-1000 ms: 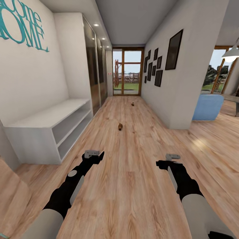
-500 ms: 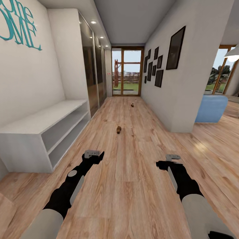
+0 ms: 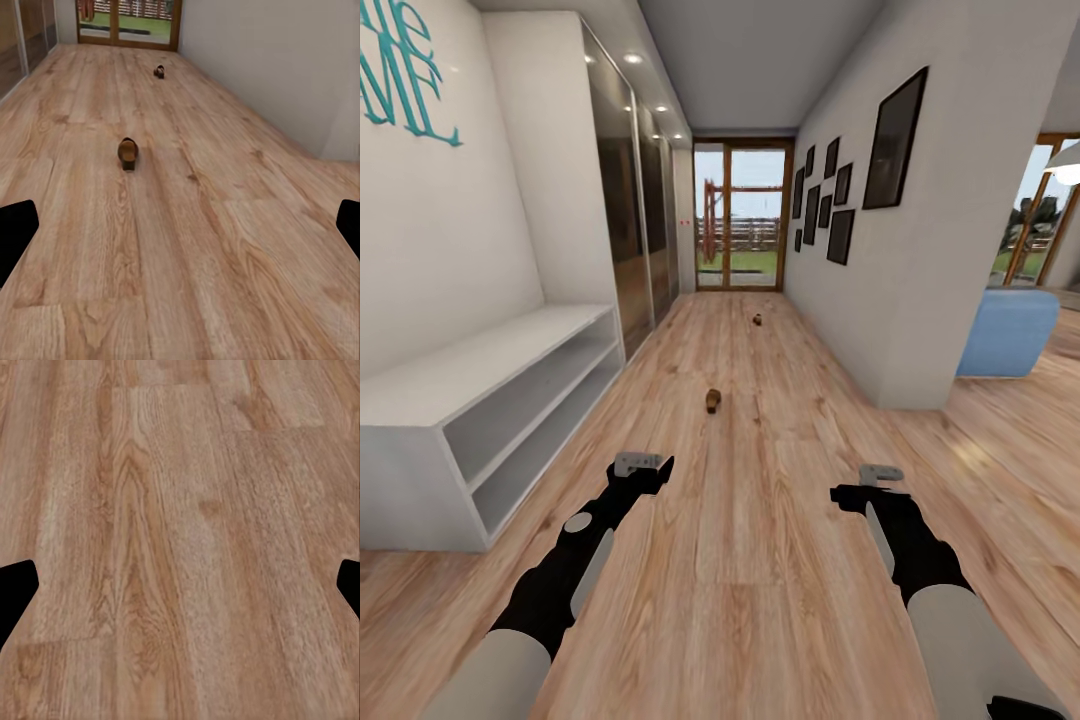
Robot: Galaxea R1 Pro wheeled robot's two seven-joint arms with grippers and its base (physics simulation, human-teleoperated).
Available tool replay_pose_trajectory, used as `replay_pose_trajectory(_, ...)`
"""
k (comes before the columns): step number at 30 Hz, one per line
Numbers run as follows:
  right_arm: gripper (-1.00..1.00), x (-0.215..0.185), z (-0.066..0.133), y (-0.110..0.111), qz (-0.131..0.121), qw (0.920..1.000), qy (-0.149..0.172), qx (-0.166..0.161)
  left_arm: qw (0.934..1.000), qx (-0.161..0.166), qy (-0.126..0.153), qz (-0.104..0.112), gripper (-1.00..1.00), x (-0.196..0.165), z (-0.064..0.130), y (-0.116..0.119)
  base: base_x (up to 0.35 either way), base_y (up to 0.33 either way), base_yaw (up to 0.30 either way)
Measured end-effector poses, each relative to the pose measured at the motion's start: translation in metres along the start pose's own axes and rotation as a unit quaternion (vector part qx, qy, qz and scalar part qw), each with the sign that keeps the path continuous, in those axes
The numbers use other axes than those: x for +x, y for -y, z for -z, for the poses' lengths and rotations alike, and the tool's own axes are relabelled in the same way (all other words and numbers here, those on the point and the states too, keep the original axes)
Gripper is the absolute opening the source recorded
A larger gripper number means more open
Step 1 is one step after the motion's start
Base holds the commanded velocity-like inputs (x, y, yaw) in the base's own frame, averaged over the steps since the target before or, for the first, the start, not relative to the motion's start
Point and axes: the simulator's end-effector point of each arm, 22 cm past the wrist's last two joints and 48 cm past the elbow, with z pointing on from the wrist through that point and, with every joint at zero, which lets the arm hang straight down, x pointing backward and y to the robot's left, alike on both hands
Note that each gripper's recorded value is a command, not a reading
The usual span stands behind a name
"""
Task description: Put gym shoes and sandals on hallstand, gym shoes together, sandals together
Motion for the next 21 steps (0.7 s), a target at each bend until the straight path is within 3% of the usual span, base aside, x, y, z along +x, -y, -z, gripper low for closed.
replay_pose_trajectory(21, 1.0, -0.0035, 0.0012, 0.0002, 0.001, 1.0, 0.004, 0.002, 1.0, 0.0, 0.0, 0.0, 1.0, 0.0002, 0.0, 0.0, 0.349, -0.092, 0.0)
